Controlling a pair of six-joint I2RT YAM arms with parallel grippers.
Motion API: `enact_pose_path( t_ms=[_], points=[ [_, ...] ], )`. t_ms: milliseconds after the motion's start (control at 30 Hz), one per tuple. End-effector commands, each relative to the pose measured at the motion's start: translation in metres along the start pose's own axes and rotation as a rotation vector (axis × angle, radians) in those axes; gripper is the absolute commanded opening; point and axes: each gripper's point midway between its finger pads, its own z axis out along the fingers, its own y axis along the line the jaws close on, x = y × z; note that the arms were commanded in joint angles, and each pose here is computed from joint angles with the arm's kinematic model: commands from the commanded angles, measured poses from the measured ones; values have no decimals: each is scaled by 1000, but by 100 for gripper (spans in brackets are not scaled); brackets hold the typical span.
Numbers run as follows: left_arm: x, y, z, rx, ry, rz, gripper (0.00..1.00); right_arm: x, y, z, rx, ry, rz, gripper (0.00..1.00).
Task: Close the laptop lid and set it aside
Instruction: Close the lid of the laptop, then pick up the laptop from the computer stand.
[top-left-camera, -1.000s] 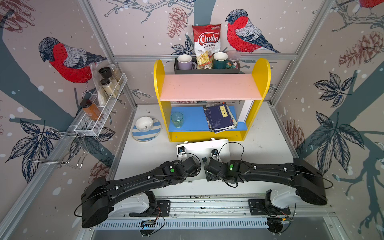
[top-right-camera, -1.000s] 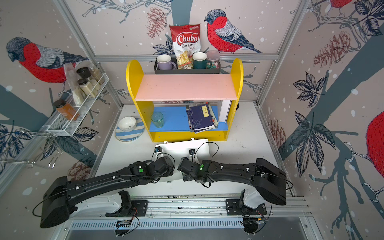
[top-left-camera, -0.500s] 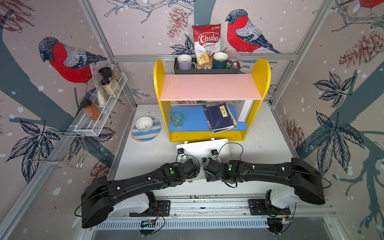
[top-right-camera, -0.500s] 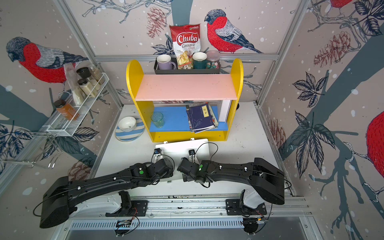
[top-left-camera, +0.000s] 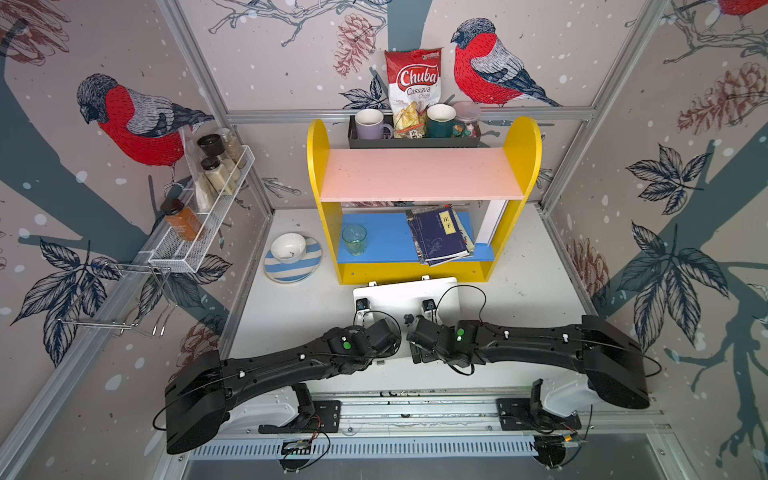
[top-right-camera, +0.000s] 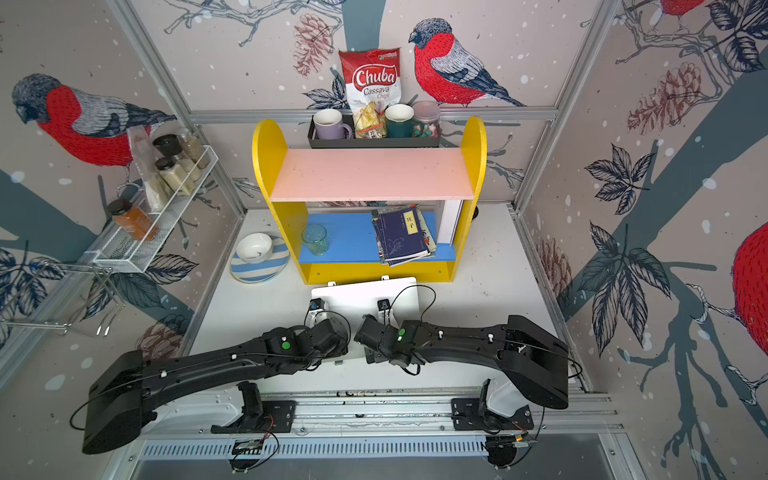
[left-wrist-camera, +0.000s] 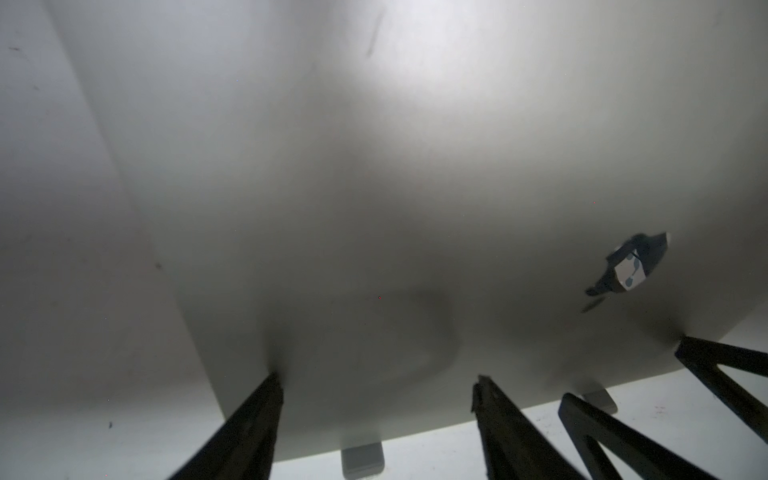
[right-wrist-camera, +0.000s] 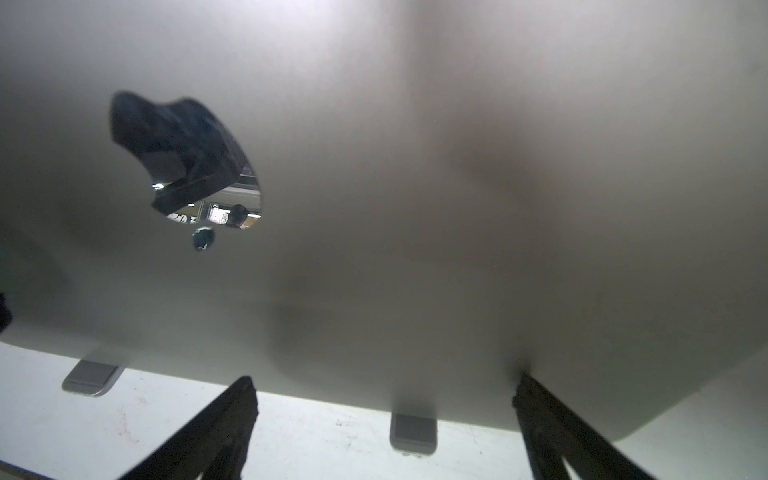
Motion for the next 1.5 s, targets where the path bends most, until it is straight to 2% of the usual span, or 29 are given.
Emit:
enact_pose_path(
  t_ms=[0, 233, 400, 500, 700, 867, 967, 1033, 1100, 1300, 1467],
  points=[
    [-3, -2, 1, 6, -16, 5, 73, -6, 0, 1, -7, -26, -10, 96],
    [-29, -14, -33, 97, -95, 31, 73, -15, -5, -21, -27, -91, -14, 96],
    [-52, -3, -66, 116, -202, 57, 73, -28, -27, -52, -38, -178, 11, 97],
    [-58, 6, -77, 130, -253, 69, 74, -34, -46, -66, -90, -215, 59, 97],
    [-49, 5, -74, 272, -305, 92, 77, -45, -83, -82, -263, -294, 143, 94],
    [-41, 6, -68, 423, -387, 54, 80, -57, -107, -95, -385, -446, 182, 89],
    [-40, 9, -69, 498, -444, 43, 79, -67, -127, -96, -439, -490, 280, 84],
    [-40, 13, -70, 530, -477, 26, 77, -74, -132, -93, -511, -497, 336, 75],
    [-41, 13, -71, 570, -503, 13, 76, -77, -134, -86, -576, -475, 377, 73],
    [-39, 7, -71, 689, -510, -14, 76, -80, -125, -70, -676, -430, 339, 71],
    [-43, -3, -73, 773, -460, -23, 75, -81, -127, -61, -673, -451, 330, 70]
  ],
)
